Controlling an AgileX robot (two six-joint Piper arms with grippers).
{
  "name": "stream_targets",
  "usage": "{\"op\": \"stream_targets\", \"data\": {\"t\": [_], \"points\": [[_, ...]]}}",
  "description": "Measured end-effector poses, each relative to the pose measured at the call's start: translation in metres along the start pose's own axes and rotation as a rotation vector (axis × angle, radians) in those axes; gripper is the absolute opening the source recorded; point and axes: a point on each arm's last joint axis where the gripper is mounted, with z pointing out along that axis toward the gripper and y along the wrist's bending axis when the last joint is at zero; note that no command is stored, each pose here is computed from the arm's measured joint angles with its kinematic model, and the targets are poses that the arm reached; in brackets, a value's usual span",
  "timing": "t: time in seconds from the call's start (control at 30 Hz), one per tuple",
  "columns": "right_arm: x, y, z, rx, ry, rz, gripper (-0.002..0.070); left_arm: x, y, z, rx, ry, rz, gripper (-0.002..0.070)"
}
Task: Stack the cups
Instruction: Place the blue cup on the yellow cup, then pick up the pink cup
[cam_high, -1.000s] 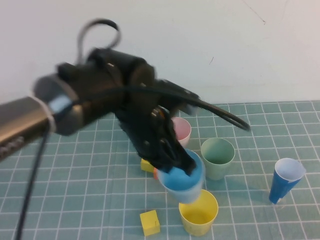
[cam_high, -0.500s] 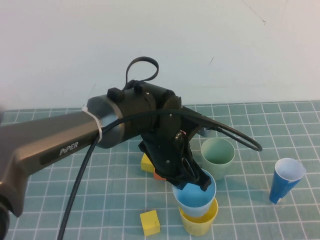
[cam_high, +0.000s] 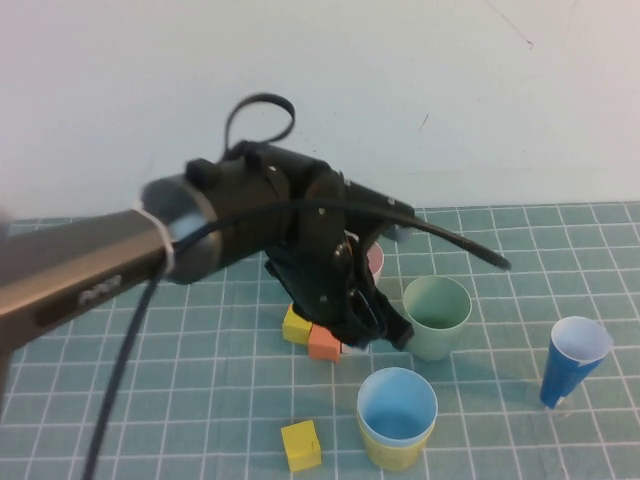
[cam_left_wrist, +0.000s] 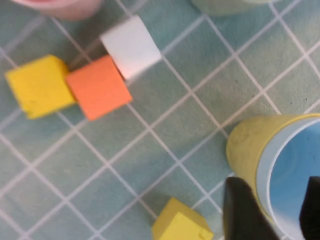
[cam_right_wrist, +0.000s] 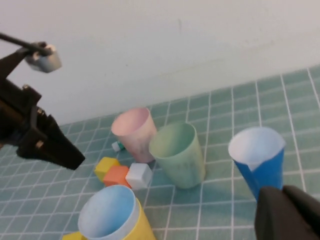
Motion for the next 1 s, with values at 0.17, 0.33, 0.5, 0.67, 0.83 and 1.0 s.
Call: {"op": "stream_targets", "data": {"t": [0.17, 0.33, 0.5, 0.67, 0.83, 1.0], "points": [[-0.036, 0.018, -0.010, -0.015, 0.056, -0.154, -0.0003, 0.002, 0.000, -0.053, -0.034, -0.121, 0.033, 0.0048], [-0.078, 0.032, 0.000, -0.024, 0.238, -0.375, -0.0003, 0.025, -0.002, -0.101, -0.045, -0.226, 0.050, 0.0007], [-0.123, 0.041, 0.027, -0.070, 0.402, -0.549, -0.0003, 0.069, -0.001, -0.130, -0.054, -0.306, 0.056, 0.0002], [-0.156, 0.044, 0.065, -0.128, 0.530, -0.597, -0.0003, 0.112, 0.001, -0.140, -0.057, -0.356, 0.056, 0.0001], [-0.166, 0.049, 0.114, -0.221, 0.653, -0.609, -0.0003, 0.149, 0.004, -0.147, -0.073, -0.409, 0.022, 0.0000], [-0.175, 0.062, 0.159, -0.309, 0.760, -0.634, -0.0003, 0.181, 0.010, -0.161, -0.118, -0.486, -0.021, -0.0001]]}}
